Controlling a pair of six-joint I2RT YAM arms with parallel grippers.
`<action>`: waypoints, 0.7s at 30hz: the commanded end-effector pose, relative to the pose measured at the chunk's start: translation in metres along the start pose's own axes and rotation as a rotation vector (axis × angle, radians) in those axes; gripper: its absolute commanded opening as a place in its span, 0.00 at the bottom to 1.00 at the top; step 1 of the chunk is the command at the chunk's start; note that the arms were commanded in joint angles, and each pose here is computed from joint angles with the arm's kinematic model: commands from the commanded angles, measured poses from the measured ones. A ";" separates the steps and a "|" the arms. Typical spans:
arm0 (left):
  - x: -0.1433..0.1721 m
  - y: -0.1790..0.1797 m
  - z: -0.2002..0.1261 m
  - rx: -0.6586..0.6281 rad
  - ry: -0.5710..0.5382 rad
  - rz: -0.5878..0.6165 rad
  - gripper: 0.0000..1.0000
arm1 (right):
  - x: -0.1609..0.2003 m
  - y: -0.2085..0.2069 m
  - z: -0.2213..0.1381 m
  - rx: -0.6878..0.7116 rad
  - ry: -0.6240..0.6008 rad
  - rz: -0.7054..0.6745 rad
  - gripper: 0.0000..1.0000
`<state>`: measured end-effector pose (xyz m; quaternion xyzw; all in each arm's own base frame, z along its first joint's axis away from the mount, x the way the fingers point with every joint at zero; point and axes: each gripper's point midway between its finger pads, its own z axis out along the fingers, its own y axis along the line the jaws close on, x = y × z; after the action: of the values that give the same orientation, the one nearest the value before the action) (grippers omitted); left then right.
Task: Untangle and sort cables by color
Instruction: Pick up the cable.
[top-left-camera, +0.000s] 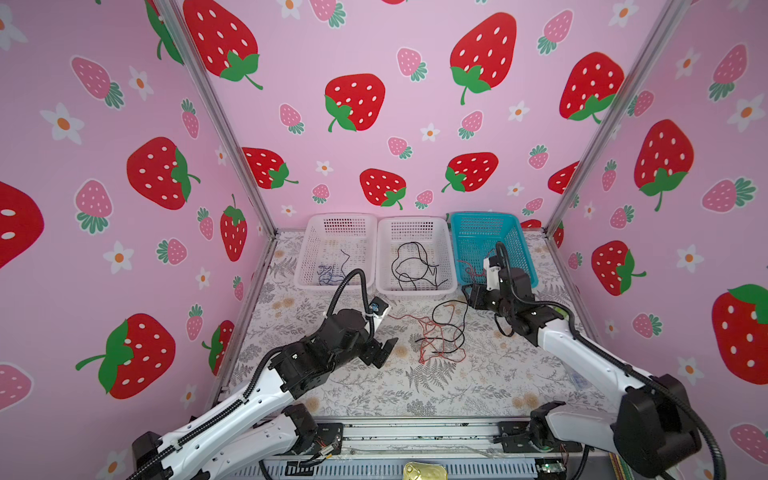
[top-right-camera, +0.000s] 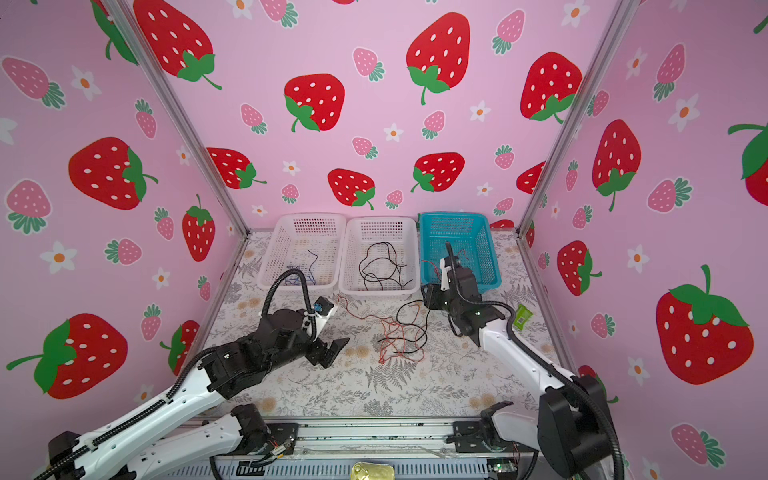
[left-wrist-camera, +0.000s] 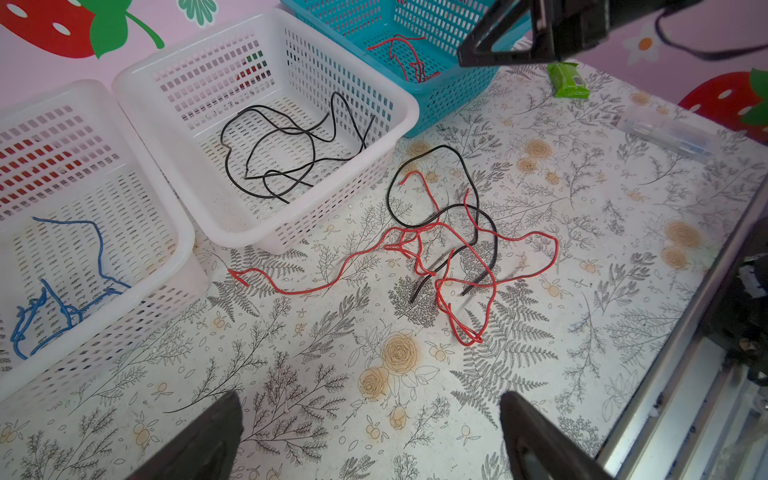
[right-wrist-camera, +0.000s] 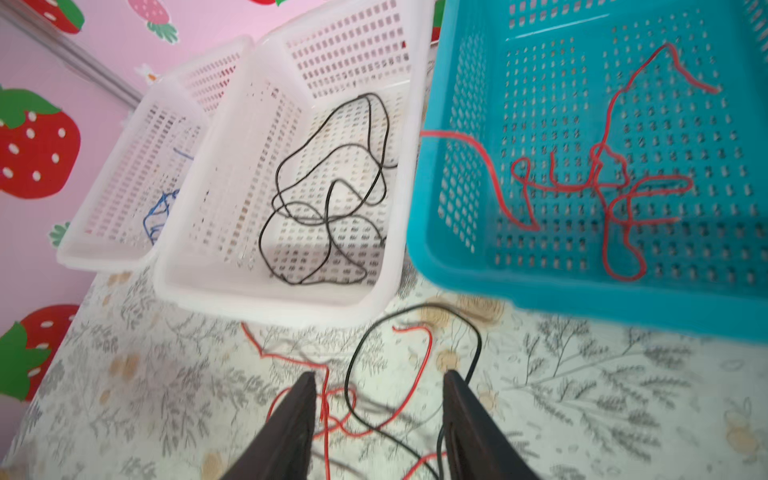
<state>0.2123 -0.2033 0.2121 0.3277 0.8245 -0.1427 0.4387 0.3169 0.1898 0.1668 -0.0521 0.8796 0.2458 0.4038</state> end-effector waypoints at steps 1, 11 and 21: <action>-0.004 -0.002 0.000 0.013 -0.007 0.007 0.97 | 0.022 -0.001 -0.013 0.002 -0.003 0.034 0.51; -0.001 -0.001 0.002 0.007 0.002 0.006 0.97 | 0.079 -0.011 0.011 0.002 0.095 0.036 0.47; 0.007 -0.016 0.014 0.090 0.067 -0.010 0.98 | 0.084 -0.028 0.044 0.095 0.131 -0.009 0.42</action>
<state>0.2105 -0.2128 0.1953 0.3411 0.8340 -0.1513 0.4065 0.2855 0.1932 0.0629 -0.0543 0.9221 0.2047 0.3239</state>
